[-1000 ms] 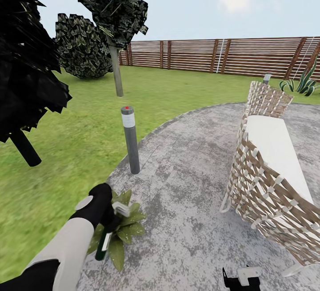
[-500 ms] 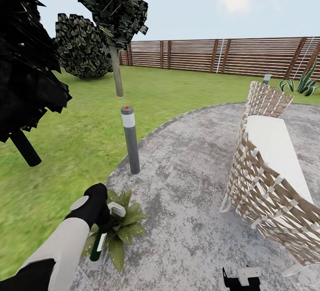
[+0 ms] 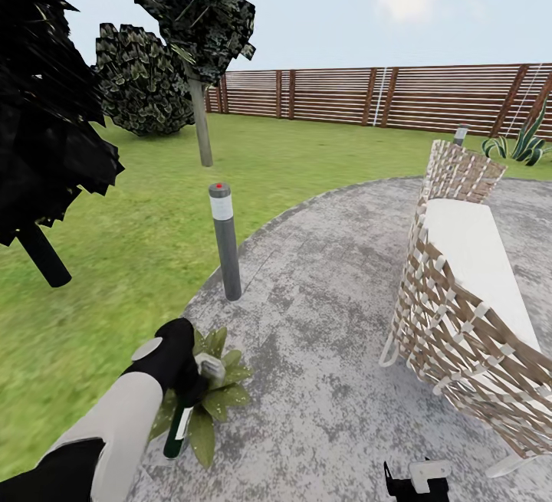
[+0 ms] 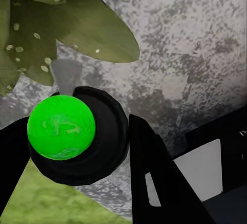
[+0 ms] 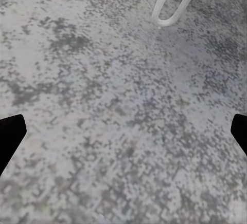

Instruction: Pick up the pesticide atomizer in the garden and spray insectifuge to fully cover both potted plants in the garden.

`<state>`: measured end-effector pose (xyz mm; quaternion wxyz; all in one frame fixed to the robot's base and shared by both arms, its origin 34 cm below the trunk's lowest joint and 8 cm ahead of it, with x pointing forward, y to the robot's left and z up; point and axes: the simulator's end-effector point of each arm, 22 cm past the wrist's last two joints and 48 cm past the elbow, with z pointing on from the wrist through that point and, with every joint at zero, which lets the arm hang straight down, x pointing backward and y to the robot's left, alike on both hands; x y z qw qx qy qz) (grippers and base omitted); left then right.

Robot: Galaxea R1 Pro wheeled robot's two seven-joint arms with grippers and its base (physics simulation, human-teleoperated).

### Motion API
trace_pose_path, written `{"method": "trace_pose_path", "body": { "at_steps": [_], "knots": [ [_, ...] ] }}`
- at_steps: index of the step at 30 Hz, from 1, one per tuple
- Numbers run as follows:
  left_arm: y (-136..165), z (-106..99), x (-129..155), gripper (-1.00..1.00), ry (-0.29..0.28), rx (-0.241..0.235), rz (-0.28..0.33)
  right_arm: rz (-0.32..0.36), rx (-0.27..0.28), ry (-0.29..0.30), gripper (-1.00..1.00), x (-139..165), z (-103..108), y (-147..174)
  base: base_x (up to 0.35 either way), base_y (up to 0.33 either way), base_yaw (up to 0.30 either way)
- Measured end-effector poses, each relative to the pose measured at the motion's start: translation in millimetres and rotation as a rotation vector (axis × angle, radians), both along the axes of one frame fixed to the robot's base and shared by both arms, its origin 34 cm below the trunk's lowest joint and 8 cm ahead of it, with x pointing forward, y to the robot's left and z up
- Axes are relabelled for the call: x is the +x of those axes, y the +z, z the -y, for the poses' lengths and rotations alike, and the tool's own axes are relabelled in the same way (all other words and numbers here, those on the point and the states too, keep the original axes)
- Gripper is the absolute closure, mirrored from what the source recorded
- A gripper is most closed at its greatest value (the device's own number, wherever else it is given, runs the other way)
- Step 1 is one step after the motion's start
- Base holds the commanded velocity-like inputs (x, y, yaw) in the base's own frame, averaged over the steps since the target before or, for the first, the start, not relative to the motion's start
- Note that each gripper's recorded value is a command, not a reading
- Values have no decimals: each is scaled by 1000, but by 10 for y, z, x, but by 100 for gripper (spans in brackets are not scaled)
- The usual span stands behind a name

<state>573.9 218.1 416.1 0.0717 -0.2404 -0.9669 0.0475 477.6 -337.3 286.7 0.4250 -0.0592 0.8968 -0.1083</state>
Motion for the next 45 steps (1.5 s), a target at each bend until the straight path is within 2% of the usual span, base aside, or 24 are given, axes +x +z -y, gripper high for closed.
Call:
{"method": "trace_pose_path", "body": {
  "at_steps": [4, 10, 23, 30, 36, 45],
  "knots": [
    [330, 15, 424, 100, -3, 1, 76, 0, 0, 0, -100, 0, 0, 1, 0, 0, 0],
    [477, 10, 595, 100, -1, 3, 109, 0, 0, 0, -100, 0, 0, 0, 0, 0, 0],
    [401, 19, 505, 100, -13, 9, 90, 0, 0, 0, -100, 0, 0, 1, 66, 0, 0],
    [388, 2, 502, 100, -16, 13, 91, -1, 0, 0, -100, -1, 0, -4, -244, 24, 0],
    [385, -14, 500, 100, -8, 11, 90, -1, 0, 0, -100, -1, 0, -3, -265, 205, 0],
    [376, -7, 484, 100, -9, 9, 86, 0, 0, 0, -100, -1, -1, -1, -1, 295, 0]
  ]
}}
